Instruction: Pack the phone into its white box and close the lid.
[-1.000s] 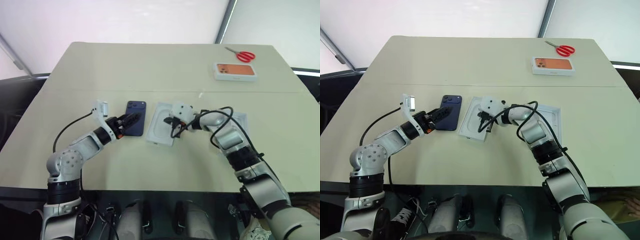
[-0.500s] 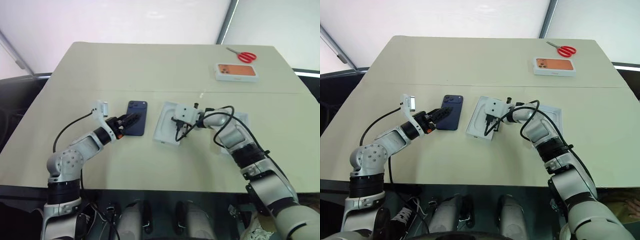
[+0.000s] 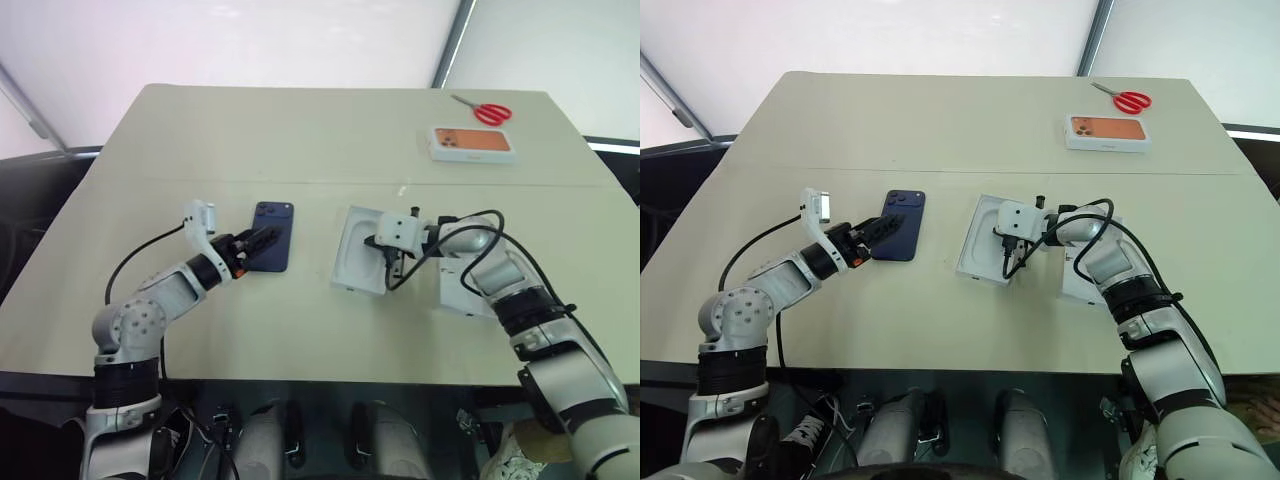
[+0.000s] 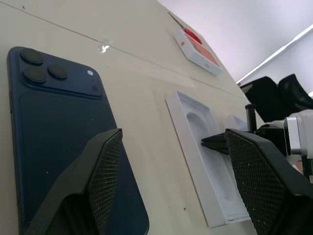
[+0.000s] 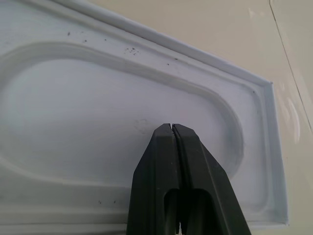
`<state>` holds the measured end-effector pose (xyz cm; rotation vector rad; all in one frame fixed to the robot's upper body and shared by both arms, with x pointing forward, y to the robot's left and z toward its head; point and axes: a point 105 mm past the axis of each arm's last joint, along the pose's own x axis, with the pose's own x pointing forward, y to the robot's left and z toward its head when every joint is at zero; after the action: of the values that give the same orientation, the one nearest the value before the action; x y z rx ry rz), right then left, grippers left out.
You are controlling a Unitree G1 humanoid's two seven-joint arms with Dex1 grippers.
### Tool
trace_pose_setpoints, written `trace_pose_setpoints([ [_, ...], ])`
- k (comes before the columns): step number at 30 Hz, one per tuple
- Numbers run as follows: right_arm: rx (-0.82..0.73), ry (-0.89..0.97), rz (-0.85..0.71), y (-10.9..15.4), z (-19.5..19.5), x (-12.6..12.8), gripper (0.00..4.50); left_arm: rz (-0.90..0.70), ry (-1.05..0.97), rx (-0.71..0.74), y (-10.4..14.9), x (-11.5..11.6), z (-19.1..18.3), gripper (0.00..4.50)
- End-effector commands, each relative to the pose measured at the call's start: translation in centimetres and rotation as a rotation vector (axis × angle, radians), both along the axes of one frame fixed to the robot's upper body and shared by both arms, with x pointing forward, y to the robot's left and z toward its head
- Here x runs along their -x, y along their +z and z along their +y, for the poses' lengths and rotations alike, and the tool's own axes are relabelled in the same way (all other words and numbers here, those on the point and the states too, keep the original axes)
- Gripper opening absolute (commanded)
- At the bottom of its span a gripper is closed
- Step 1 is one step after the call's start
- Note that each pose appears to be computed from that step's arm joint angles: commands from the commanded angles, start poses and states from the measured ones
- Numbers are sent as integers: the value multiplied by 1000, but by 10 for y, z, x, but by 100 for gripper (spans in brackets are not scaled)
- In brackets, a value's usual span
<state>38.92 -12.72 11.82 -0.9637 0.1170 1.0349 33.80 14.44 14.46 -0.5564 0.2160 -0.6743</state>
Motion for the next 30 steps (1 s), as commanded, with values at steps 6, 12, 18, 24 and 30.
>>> trace_pose_setpoints([
  [6, -77, 36, -89, 15, 30, -16, 6, -53, 9, -8, 16, -4, 7, 354],
  [12, -74, 96, -86, 7, 47, -9, 6, -50, 14, -4, 16, -2, 8, 354],
  [18, -81, 99, -104, 15, 41, -11, 6, -38, 25, -10, 13, -2, 13, 354],
  [24, -327, 96, -67, 62, 63, -10, 6, -27, 63, 2, 23, -8, 39, 354],
  [30, -381, 141, -14, 67, 101, 5, 6, 29, 35, 12, 29, -17, 62, 354],
])
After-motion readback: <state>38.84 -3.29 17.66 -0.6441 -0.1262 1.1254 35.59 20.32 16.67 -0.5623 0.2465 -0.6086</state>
